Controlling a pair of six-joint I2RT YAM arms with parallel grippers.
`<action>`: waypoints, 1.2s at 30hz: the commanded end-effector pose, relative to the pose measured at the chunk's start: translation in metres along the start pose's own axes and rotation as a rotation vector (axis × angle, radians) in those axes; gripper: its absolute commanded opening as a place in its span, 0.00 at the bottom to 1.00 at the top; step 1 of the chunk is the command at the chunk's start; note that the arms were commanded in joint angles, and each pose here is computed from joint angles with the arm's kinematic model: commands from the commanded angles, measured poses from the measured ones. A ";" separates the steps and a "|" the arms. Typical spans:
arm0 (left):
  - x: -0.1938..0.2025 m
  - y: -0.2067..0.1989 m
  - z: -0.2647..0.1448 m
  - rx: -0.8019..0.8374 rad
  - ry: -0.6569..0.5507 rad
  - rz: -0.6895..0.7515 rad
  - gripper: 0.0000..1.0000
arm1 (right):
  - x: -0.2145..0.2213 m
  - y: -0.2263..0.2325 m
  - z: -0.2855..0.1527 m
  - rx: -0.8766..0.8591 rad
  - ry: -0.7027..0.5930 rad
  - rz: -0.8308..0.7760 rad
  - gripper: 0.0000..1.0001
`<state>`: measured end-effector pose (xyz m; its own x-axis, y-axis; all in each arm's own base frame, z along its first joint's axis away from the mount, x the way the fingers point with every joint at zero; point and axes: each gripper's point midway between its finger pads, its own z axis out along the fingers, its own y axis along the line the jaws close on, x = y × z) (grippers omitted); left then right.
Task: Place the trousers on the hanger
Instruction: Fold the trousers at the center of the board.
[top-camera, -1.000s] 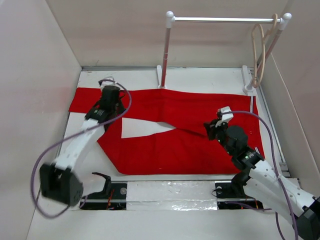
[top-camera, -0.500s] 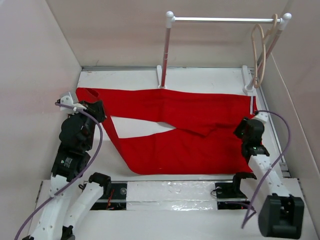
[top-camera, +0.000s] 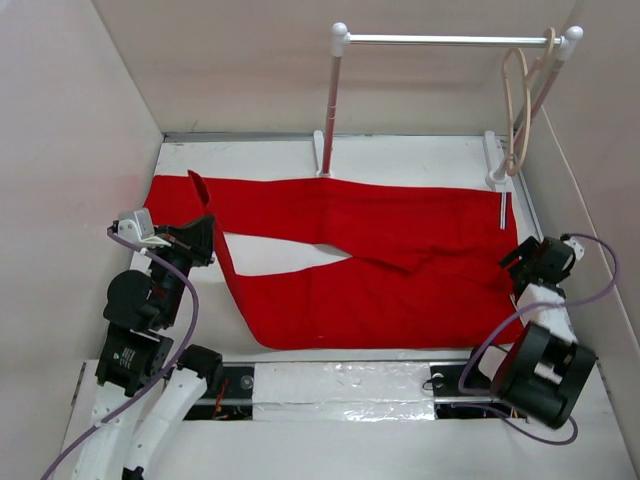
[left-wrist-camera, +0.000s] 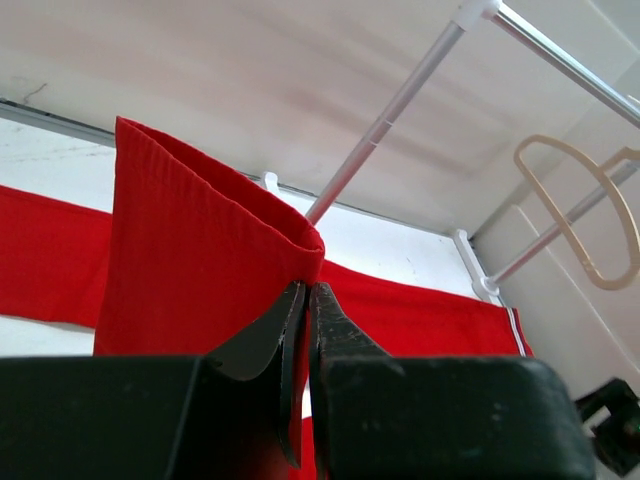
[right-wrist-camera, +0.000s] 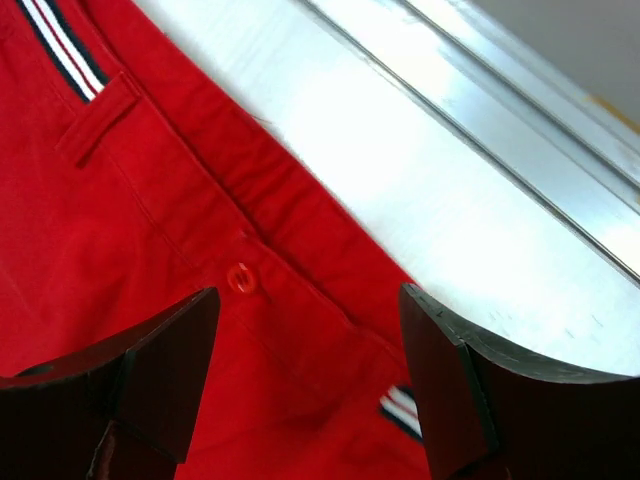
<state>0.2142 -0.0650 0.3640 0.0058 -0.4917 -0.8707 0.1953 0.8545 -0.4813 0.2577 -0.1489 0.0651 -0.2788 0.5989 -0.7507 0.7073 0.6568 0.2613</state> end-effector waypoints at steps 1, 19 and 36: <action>-0.020 -0.013 -0.004 0.053 -0.074 0.013 0.00 | -0.014 0.022 0.014 -0.116 0.071 -0.036 0.78; -0.019 -0.010 -0.005 0.042 -0.066 0.024 0.00 | -0.017 0.047 0.049 -0.345 0.157 0.102 0.11; -0.019 -0.017 -0.008 0.082 -0.069 0.016 0.00 | -0.048 0.002 -0.010 -0.034 -0.079 0.134 0.73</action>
<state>0.2070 -0.0650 0.3672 0.0219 -0.4761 -0.8791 0.2139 0.8612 -0.4611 0.3129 -0.1636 0.1118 -0.2090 0.6328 -0.7456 0.5858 0.6915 0.4226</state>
